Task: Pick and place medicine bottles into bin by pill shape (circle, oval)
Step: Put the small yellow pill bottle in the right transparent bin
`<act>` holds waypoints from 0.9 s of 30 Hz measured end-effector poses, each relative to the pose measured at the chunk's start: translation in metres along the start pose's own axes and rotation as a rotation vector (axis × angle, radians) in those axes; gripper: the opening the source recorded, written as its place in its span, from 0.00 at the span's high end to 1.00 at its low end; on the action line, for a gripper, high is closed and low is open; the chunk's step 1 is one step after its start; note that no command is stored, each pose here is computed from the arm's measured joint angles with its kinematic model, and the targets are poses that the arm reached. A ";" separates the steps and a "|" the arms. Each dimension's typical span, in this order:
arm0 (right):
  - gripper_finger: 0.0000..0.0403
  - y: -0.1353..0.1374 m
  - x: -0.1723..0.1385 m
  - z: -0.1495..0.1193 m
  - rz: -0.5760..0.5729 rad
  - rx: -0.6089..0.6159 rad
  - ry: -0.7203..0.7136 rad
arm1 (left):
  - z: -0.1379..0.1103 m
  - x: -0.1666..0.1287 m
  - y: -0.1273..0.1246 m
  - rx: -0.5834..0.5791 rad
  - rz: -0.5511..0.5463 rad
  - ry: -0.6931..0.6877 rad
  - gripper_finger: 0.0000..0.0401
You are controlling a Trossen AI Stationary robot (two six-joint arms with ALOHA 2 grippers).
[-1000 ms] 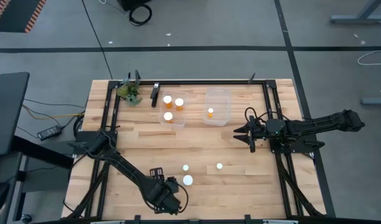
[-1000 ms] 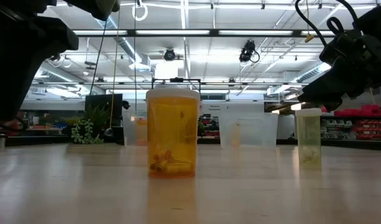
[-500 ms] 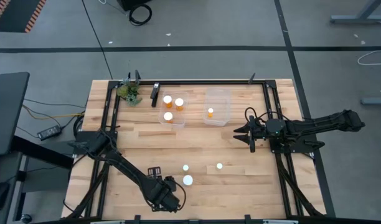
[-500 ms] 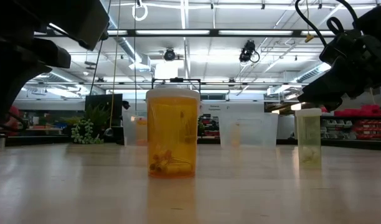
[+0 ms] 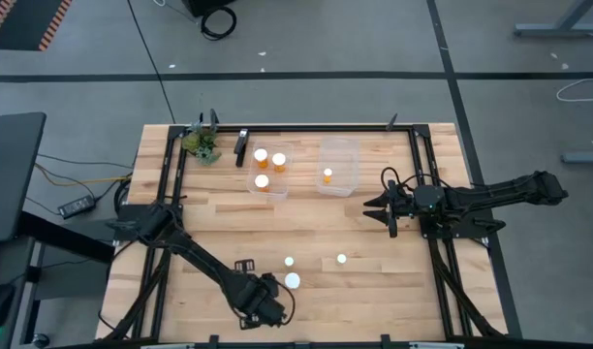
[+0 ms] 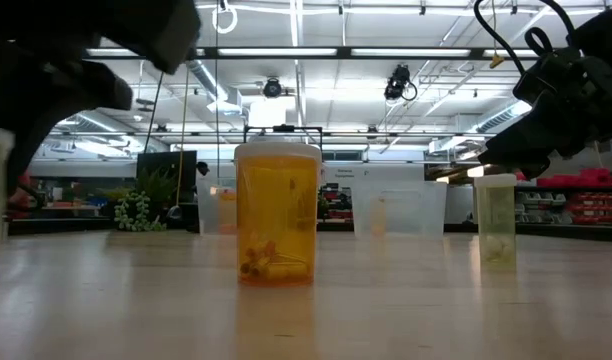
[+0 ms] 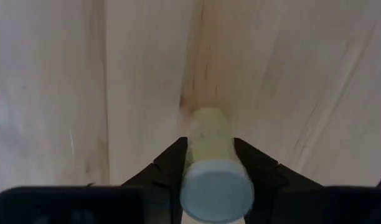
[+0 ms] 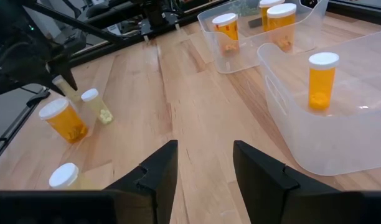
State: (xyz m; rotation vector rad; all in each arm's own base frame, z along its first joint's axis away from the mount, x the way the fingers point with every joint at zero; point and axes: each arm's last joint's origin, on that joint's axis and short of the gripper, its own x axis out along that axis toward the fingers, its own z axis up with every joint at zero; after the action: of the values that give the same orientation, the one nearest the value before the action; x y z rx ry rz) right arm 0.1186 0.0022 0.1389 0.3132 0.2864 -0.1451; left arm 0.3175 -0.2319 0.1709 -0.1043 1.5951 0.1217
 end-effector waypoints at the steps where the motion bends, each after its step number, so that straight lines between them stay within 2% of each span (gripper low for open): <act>1: 0.60 0.000 0.000 0.000 0.000 0.000 0.000 | 0.003 -0.002 0.002 -0.003 -0.003 0.002 0.72; 13: 0.60 0.000 0.000 0.000 0.000 0.000 0.000 | 0.035 -0.034 0.034 0.036 0.000 0.012 0.71; 27: 0.60 0.000 0.000 0.000 0.000 0.000 0.000 | 0.073 -0.037 0.095 0.089 -0.002 0.025 0.71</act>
State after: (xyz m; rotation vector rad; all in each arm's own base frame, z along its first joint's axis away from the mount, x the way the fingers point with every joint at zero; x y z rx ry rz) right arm 0.1186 0.0022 0.1390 0.3132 0.2864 -0.1448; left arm 0.3767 -0.1276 0.2073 -0.0381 1.6230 0.0479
